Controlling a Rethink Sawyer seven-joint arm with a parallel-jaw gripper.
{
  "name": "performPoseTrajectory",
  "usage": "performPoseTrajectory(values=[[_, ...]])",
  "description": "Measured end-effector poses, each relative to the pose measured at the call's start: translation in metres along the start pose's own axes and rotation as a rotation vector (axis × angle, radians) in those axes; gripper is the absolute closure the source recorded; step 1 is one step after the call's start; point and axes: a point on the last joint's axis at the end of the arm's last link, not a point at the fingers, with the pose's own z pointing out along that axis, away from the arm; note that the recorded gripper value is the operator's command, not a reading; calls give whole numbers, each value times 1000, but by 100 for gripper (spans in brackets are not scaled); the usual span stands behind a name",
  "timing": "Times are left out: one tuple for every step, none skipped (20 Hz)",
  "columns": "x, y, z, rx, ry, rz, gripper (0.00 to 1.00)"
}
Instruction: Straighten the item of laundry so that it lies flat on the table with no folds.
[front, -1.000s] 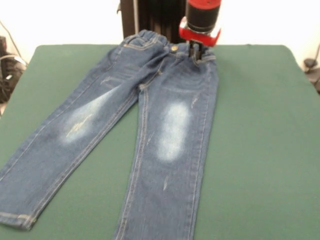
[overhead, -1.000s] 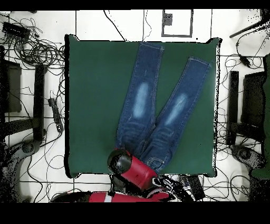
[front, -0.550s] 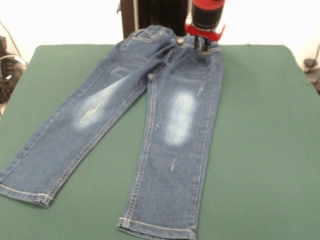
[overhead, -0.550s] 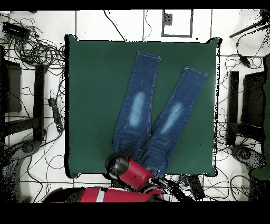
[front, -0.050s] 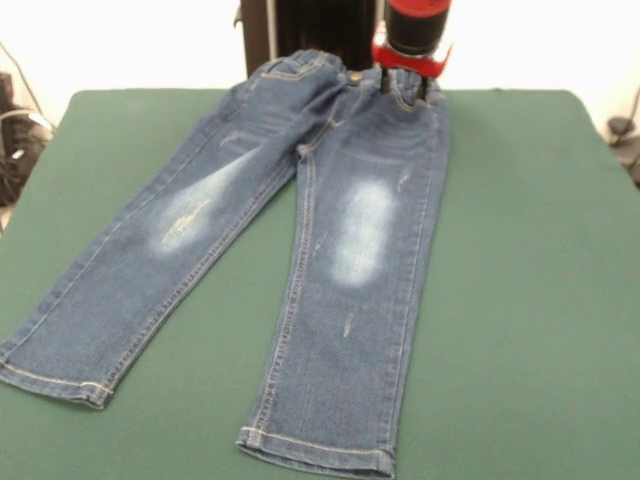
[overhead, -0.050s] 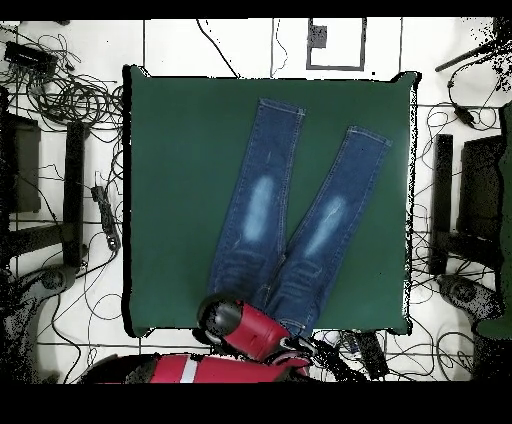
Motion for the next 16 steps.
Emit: performPoseTrajectory(values=[[1, 0, 0, 1, 1, -4, 0], [2, 0, 1, 2, 2, -8, 0], [2, 0, 1, 2, 2, -13, 0], [3, 0, 2, 3, -1, -19, 0], [3, -1, 2, 4, -2, -22, 0], [4, -1, 2, 5, -4, -30, 0], [5, -1, 2, 5, -4, -35, 0], [5, -1, 2, 6, -3, -39, 0], [6, -1, 2, 6, -3, -42, 0], [6, -1, 2, 6, -3, -46, 0], [7, -1, 2, 7, -5, -57, 0], [7, -1, 1, 8, -7, -62, 0], [8, -1, 0, 9, -9, -65, 0], [8, -1, -1, 11, -13, -71, 0], [8, -1, -2, 12, -16, -77, 0], [9, -1, -3, 14, -20, -83, 0]])
